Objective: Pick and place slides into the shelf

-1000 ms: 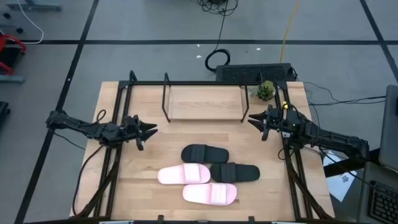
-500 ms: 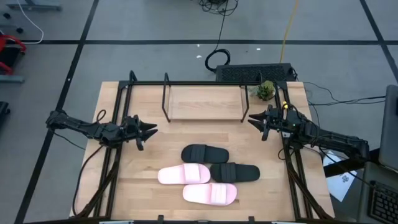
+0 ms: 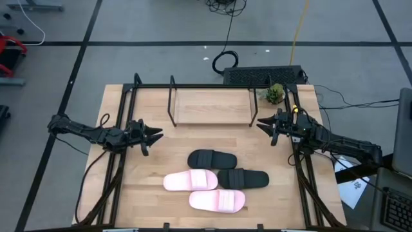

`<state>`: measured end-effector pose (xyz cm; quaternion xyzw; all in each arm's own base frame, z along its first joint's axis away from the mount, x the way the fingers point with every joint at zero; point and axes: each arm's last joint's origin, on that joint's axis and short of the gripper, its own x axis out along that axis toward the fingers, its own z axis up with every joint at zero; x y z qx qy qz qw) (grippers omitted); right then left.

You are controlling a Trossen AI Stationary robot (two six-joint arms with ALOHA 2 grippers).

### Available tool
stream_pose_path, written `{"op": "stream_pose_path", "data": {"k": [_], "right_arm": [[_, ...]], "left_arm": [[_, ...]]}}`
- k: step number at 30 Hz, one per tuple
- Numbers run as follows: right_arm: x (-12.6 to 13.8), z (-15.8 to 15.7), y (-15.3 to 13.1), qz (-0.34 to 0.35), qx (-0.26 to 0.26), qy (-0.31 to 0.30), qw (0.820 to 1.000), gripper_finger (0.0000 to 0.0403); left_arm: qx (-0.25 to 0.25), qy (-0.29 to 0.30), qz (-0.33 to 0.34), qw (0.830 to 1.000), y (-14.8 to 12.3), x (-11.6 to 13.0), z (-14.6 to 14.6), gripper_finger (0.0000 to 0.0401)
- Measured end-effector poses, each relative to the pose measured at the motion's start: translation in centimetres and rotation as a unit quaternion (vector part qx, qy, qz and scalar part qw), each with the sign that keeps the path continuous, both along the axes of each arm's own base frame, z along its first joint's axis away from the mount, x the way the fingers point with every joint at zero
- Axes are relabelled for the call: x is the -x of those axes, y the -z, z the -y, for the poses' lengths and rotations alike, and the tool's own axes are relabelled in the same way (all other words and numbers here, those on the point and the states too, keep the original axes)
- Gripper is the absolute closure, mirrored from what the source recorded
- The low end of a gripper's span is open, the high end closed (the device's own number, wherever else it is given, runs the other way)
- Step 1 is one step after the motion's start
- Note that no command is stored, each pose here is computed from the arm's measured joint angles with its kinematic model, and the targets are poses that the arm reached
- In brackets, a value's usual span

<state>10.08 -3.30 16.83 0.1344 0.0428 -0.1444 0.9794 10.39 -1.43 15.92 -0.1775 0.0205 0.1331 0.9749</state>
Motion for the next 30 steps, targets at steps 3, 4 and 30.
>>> {"op": "stream_pose_path", "data": {"k": [3,4,30], "right_arm": [[0.0,0.0,-0.1,0.005,0.002,0.0,1.0,0.0284],[0.0,0.0,-0.2,0.009,0.003,0.0,1.0,0.0284],[1.8,0.1,-7.5,0.425,0.005,0.082,0.901,0.0284]], "left_arm": [[0.0,0.0,0.0,1.0,0.0,0.0,0.0,0.026],[0.0,0.0,0.0,1.0,0.0,0.0,0.0,0.026],[-0.043,-0.025,0.015,0.999,-0.5,0.0,-0.2,0.026]]}}
